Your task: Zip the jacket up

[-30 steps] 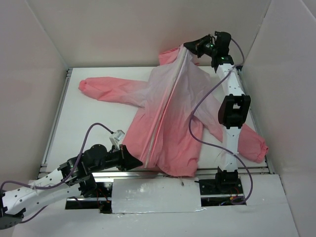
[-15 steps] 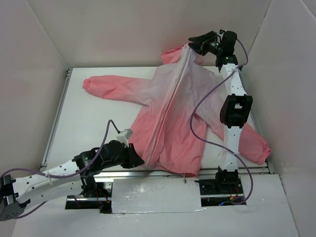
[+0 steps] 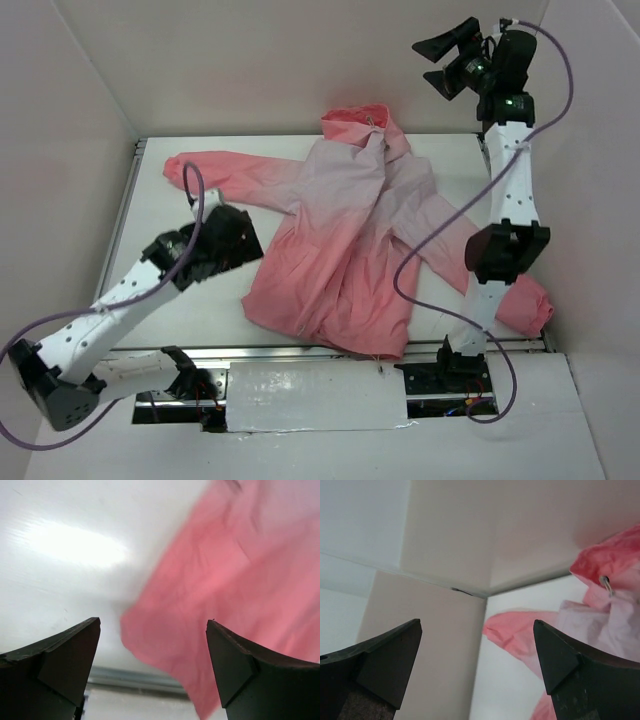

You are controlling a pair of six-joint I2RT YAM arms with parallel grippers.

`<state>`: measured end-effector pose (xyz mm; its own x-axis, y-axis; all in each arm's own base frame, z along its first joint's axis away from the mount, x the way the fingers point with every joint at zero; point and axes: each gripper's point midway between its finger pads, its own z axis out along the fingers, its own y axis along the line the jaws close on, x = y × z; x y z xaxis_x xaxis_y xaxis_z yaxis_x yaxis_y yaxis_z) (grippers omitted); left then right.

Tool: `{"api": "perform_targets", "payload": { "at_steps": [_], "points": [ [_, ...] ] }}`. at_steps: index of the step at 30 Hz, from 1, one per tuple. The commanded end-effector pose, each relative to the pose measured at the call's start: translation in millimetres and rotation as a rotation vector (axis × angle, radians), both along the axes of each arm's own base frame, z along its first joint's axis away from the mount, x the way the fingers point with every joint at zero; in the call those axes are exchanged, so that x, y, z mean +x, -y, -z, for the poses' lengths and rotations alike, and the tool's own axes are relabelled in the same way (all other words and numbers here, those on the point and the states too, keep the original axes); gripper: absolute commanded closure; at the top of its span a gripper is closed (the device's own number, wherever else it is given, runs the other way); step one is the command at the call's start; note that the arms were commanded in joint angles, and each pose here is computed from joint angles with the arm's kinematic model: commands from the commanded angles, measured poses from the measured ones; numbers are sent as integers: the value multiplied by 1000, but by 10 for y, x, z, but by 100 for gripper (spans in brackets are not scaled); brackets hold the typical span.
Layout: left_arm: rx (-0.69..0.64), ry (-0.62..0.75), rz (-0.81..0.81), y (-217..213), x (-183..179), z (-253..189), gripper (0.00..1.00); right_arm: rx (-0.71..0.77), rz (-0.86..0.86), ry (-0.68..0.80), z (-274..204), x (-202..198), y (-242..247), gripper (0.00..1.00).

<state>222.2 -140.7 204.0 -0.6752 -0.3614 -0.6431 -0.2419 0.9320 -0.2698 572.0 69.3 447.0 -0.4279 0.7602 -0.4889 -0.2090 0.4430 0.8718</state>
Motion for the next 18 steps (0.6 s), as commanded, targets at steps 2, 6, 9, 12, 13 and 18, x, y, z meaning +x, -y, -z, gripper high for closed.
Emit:
{"api": "perform_targets", "payload": {
  "at_steps": [2, 6, 9, 12, 13, 18],
  "points": [
    [150, 7, -128, -739, 429, -356, 1, -381, 79, 25, -356, -1319, -87, 0],
    [161, 192, -241, -1136, 578, -1150, 1, -499, 145, 85, -498, -2636, -122, 0],
    [209, 268, -271, -1254, 456, -1404, 1, -516, 207, 88, -384, -3442, 36, 0],
    [132, 305, -229, -1190, 289, -1480, 1, -550, 246, 55, -195, -4105, 174, 0],
    [115, 313, -218, -1180, 241, -1511, 1, -573, 244, 3, -48, -4271, 215, 0],
    [159, 275, -304, -1435, -84, -1389, 1, -643, 294, -56, 268, -4748, 405, 0]
  ]
}}
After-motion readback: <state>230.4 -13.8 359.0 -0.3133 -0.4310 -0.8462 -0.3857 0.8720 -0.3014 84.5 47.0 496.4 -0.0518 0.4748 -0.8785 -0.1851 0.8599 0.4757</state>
